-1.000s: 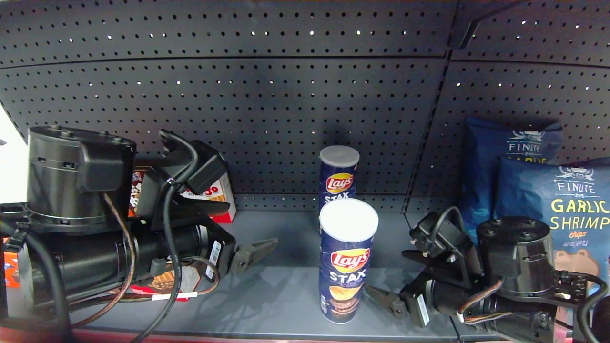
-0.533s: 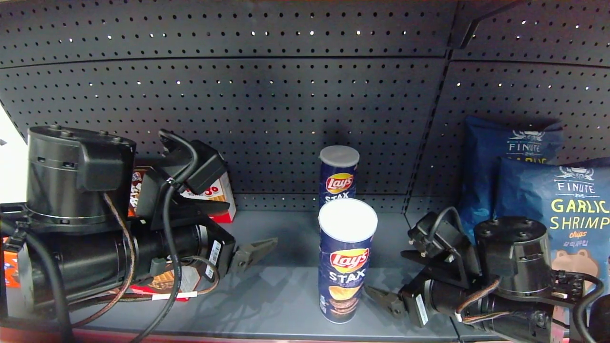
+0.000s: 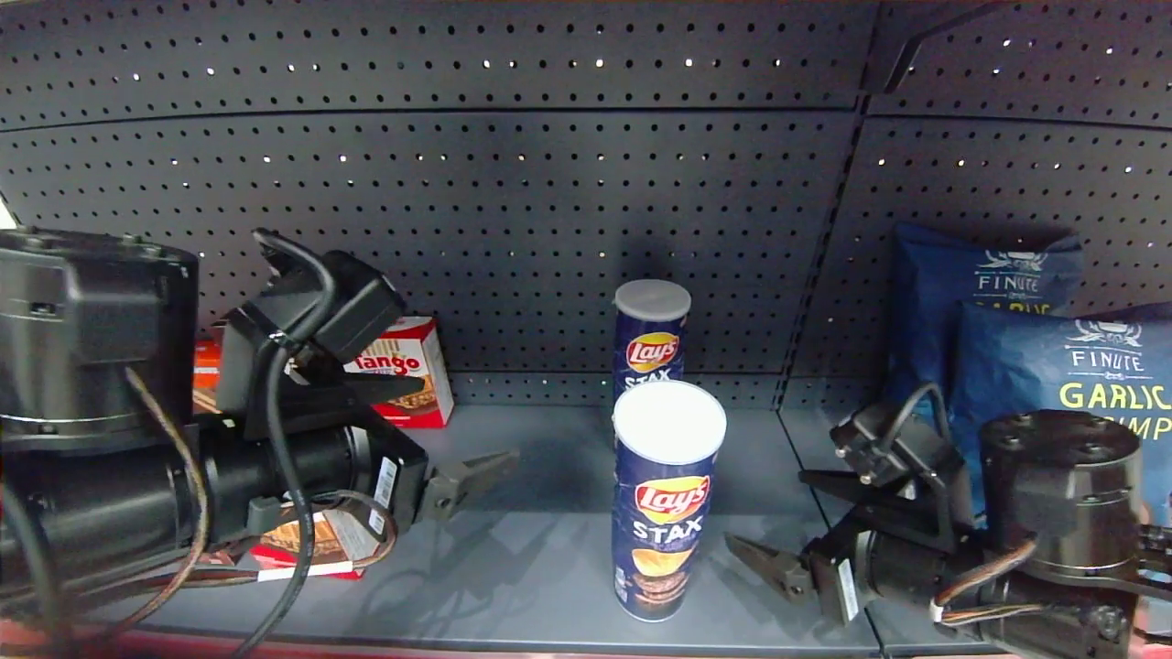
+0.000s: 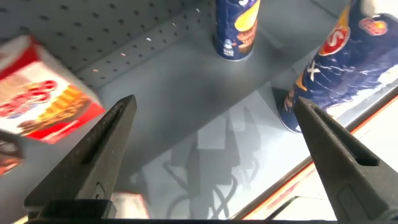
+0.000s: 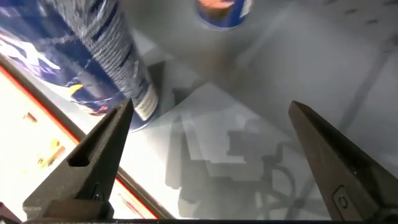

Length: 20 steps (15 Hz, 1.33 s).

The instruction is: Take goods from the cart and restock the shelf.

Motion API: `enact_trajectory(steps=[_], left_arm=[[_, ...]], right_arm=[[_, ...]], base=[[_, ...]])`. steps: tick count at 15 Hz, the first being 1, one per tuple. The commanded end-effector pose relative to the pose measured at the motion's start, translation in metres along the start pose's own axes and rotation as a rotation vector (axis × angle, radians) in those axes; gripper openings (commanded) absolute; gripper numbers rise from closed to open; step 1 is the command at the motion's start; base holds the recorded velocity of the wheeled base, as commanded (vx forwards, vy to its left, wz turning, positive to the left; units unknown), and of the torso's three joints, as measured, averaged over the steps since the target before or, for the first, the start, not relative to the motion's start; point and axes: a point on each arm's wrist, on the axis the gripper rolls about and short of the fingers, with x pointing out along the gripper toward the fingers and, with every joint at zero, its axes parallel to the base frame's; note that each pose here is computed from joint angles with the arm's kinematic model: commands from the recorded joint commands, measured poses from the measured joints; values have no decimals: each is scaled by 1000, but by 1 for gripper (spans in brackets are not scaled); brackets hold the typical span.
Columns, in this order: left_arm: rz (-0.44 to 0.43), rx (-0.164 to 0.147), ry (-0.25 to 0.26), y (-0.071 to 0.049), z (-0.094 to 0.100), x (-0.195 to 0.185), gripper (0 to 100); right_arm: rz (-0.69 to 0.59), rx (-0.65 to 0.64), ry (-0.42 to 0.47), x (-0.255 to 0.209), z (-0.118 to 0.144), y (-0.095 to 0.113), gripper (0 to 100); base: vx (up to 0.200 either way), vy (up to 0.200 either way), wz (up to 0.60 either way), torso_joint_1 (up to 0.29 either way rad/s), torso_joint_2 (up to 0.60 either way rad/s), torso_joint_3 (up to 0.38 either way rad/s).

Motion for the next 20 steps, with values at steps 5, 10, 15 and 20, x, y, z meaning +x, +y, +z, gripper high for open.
enact_trajectory(steps=[5,10,15,20], left_arm=[[140,-39,-136,16,-18,-75,100],[265,-86,-183,23,-48,-113,100],[405,-140,-235,20,-83,-144,100],[497,-118,-285,5,-111,-170,100]], right_arm=[[-110,68,-122,-71,-12,-24,100],[-174,88,-168,-88,-15,-33,100],[-297,122,-254,-111,-13,-49,100],[-365,110,-303,-138,-29,-48,100]], base=[[0,0,0,0,0,0],[0,0,0,0,0,0],[0,0,0,0,0,0],[0,0,0,0,0,0]])
